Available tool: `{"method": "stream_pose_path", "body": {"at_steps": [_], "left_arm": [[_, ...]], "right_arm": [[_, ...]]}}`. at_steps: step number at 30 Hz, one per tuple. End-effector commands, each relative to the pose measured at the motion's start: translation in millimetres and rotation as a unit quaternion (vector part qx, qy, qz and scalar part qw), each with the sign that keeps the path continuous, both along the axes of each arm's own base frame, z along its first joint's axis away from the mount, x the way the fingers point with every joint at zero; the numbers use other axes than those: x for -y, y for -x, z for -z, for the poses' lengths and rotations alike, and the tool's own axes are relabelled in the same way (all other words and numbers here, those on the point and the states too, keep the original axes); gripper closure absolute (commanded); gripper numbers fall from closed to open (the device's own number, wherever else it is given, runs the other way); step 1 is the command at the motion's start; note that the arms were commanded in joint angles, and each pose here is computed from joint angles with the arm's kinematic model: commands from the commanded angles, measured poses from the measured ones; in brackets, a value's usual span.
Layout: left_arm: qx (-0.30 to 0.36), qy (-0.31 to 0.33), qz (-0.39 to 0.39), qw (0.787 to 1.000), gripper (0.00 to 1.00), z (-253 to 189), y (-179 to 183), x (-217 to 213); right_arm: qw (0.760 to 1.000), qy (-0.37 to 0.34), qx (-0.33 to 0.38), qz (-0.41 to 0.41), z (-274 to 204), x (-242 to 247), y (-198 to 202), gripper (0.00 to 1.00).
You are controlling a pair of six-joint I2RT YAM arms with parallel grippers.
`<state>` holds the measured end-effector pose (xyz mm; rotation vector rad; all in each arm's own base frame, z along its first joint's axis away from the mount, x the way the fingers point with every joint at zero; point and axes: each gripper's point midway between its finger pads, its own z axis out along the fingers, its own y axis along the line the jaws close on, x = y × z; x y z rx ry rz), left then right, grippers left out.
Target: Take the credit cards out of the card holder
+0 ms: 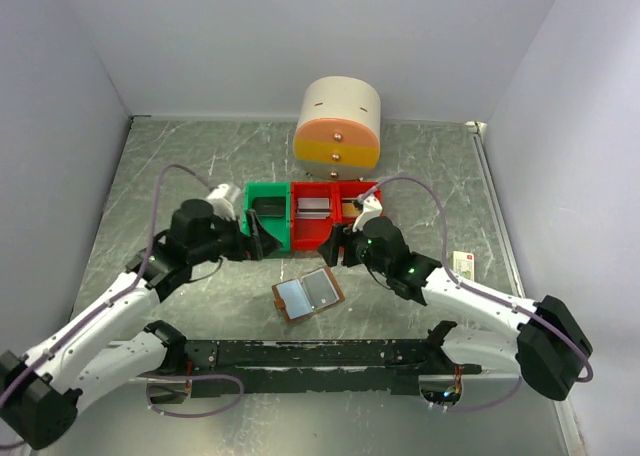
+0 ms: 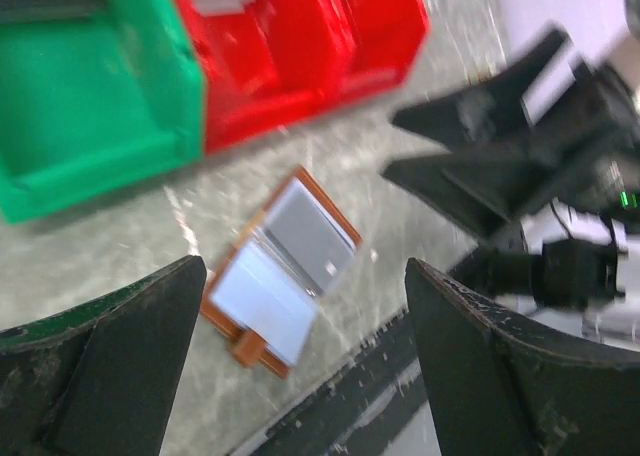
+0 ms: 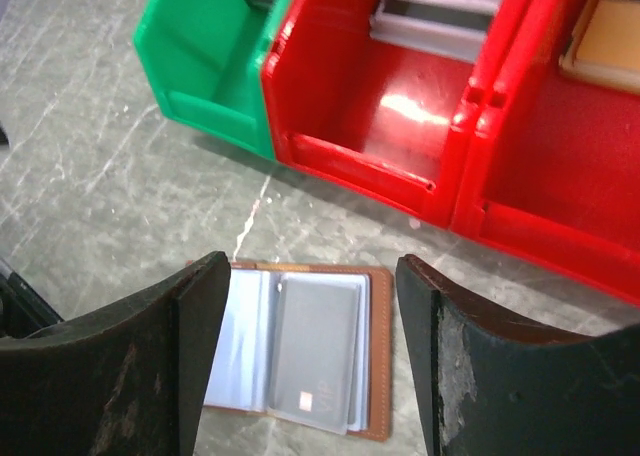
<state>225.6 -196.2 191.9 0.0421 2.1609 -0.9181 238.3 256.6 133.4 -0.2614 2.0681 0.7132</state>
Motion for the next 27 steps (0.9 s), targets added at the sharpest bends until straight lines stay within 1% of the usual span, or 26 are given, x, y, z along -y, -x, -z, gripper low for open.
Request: {"method": "stream_pose_path", "body": {"at_steps": [1, 4, 6, 8, 11, 14, 17, 21, 25, 27], "left_arm": [[-0.015, 0.027, 0.030, 0.999, 0.09, 8.9, 18.7, 42.5], [-0.030, 0.051, 0.043, 0.997, 0.12, 18.1, 29.1, 56.3], [-0.043, 0.064, 0.059, 0.995, 0.15, 24.7, 36.7, 66.3], [-0.063, 0.064, 0.065, 0.994, 0.21, 35.4, 42.7, 73.5], [-0.095, 0.042, 0.066, 0.992, 0.24, 58.4, 50.6, 80.7], [-0.118, 0.022, 0.069, 0.990, 0.28, 76.0, 59.5, 87.7], [-0.131, -0.005, 0.059, 0.990, 0.28, 92.5, 67.3, 87.2], [-0.143, -0.011, 0.064, 0.988, 0.29, 106.3, 75.6, 88.0], [-0.155, -0.030, 0.063, 0.985, 0.34, 119.8, 81.1, 88.4], [-0.156, -0.047, 0.054, 0.985, 0.34, 127.2, 81.7, 84.0]], "right_arm": [[0.995, -0.042, -0.054, -0.071, 14.3, -7.0, 16.2, 0.36], [0.989, -0.043, -0.072, -0.118, 18.5, -14.9, 26.7, 0.44], [0.985, -0.041, -0.087, -0.145, 22.4, -20.0, 33.2, 0.47], [0.980, -0.035, -0.104, -0.166, 30.4, -23.3, 39.6, 0.50], [0.978, -0.008, -0.130, -0.163, 49.3, -19.5, 41.1, 0.54], [0.977, 0.019, -0.152, -0.148, 64.7, -12.1, 40.7, 0.55], [0.973, 0.026, -0.164, -0.161, 72.6, -12.0, 46.3, 0.56], [0.969, 0.043, -0.179, -0.164, 84.8, -6.7, 51.2, 0.56], [0.965, 0.046, -0.188, -0.177, 91.1, -5.7, 57.7, 0.57], [0.963, 0.042, -0.191, -0.185, 92.5, -6.9, 60.9, 0.58]]}}
